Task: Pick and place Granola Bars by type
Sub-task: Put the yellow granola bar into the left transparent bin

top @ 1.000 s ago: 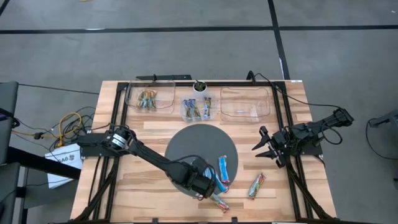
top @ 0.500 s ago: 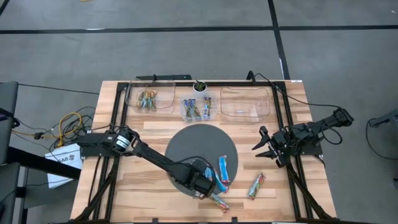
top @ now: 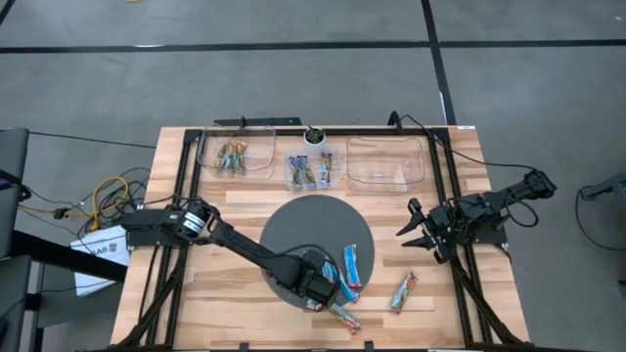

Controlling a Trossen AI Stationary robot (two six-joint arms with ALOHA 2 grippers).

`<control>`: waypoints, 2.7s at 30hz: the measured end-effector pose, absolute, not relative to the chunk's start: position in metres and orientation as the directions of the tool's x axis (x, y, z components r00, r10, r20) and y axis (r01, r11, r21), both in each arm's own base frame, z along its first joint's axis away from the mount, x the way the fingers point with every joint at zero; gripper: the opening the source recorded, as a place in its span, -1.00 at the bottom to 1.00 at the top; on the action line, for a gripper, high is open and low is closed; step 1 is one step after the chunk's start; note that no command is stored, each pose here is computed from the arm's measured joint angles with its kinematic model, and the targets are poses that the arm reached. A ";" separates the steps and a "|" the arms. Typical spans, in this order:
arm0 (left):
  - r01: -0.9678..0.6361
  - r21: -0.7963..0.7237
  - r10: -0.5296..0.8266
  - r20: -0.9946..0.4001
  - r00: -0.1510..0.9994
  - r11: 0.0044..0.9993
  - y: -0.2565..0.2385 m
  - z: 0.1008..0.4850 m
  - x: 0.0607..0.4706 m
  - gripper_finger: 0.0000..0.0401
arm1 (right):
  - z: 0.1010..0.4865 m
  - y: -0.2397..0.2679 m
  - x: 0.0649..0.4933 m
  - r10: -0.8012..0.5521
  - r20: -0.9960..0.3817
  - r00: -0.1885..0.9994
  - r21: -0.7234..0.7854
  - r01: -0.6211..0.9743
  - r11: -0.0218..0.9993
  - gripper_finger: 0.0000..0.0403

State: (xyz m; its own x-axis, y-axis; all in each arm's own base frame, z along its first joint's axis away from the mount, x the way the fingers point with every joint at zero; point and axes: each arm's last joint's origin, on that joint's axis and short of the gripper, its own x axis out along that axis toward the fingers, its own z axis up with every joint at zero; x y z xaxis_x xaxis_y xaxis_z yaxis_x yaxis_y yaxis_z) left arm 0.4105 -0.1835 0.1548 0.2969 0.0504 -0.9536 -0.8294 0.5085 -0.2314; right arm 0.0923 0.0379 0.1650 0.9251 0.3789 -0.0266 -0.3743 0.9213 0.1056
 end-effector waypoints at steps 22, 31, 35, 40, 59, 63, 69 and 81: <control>-0.773 -0.202 0.069 -0.951 0.302 0.602 -0.183 0.155 0.410 -0.96 | 0.165 0.038 0.092 0.381 -0.026 0.924 0.106 -0.376 0.921 -0.32; -0.750 -0.192 0.100 -0.941 0.324 0.633 -0.183 0.157 0.411 -1.00 | 0.165 0.038 0.092 0.381 -0.026 0.924 0.106 -0.376 0.921 -0.31; -0.742 -0.190 0.123 -0.930 0.346 0.643 -0.183 0.164 0.409 -1.00 | 0.165 0.038 0.092 0.380 -0.026 0.925 0.106 -0.376 0.921 -0.32; -0.724 -0.185 0.168 -0.907 0.386 0.664 -0.183 0.175 0.407 -0.99 | 0.165 0.038 0.092 0.380 -0.026 0.925 0.106 -0.376 0.921 -0.31; -0.774 0.041 0.457 -0.827 0.328 0.632 -0.141 0.248 0.367 -1.00 | 0.165 0.038 0.092 0.380 -0.026 0.925 0.106 -0.375 0.921 -0.32; -0.781 0.115 0.509 -0.813 0.281 0.614 -0.124 0.259 0.360 -1.00 | 0.165 0.038 0.092 0.380 -0.026 0.925 0.106 -0.375 0.921 -0.31; -0.782 0.224 0.601 -0.767 0.226 0.581 -0.096 0.278 0.350 -1.00 | 0.165 0.038 0.092 0.380 -0.026 0.925 0.106 -0.375 0.921 -0.32; -0.816 0.384 0.744 -0.663 0.081 0.431 -0.026 0.322 0.313 -1.00 | 0.165 0.038 0.092 0.380 -0.025 0.925 0.106 -0.375 0.921 -0.32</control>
State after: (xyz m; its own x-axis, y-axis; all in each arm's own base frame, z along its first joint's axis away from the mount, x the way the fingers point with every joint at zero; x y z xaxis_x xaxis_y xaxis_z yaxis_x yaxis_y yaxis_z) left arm 0.3133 -0.0265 0.3220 0.0809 0.7444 -0.6628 -0.8163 0.4310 0.3845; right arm 0.0923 0.0379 0.1652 0.9247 0.3799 -0.0254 -0.3755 0.9208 0.1056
